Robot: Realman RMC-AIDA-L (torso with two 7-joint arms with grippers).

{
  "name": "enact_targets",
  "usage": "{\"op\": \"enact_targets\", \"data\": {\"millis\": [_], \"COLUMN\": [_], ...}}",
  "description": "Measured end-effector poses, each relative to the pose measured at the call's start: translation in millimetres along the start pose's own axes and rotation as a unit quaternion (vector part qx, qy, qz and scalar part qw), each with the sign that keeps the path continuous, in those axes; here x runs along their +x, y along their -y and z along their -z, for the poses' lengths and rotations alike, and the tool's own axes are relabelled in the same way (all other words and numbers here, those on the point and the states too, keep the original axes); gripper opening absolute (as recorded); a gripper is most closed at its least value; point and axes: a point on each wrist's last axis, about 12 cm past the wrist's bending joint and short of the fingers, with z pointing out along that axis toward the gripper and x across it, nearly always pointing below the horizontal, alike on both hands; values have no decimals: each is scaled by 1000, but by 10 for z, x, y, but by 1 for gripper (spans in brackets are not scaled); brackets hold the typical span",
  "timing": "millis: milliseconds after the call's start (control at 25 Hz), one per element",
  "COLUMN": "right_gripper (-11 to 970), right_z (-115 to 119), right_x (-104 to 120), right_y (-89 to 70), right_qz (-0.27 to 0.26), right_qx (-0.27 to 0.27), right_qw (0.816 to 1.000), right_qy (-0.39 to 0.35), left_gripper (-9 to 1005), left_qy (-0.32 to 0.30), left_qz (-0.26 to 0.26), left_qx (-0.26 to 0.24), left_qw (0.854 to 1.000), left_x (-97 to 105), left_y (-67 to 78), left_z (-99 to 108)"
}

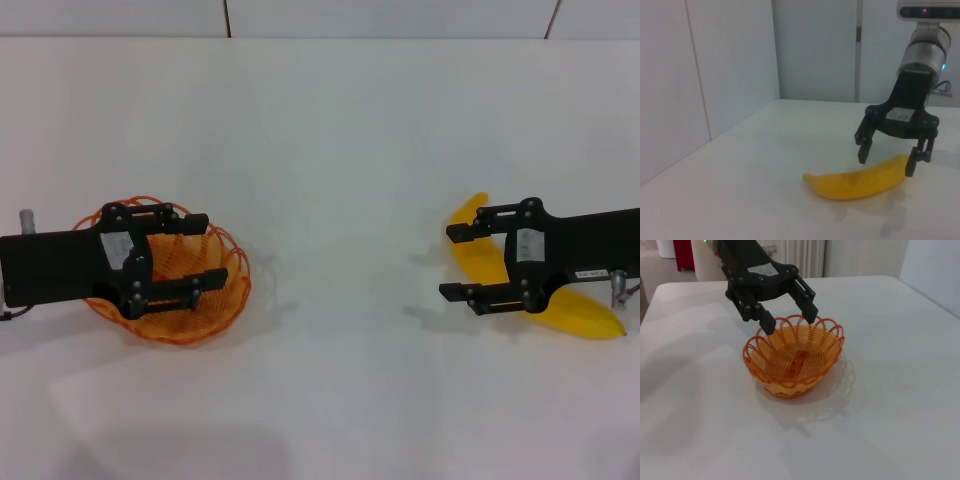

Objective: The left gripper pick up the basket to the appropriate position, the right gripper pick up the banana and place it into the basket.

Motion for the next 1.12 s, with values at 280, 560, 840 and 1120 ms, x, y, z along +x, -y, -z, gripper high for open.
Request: {"op": "enact_targets", "data": {"millis": [280, 560, 840, 1120], "right_gripper": [700, 700, 700, 700], "right_z": [0, 1, 0, 1], "right_x": [3, 3, 2, 2], "right_y": [11, 11, 11, 11], "right_qz": [0, -2, -3, -3], "right_qx": [5, 5, 5, 5], "right_qw": [1000, 1000, 1000, 1000], "right_qy": [-1, -1, -1, -1], "left_gripper": [675, 675, 675, 676], "left_qy": [-1, 13, -17, -65], "left_qz": [1, 24, 128, 224], "left_qx": [-1, -11, -91, -159], "left_qw": [1000, 1000, 987, 959], "left_x": [1, -44, -251, -340], "left_y": [-5, -29, -318, -558], "left_z": [-7, 7, 311, 647]}}
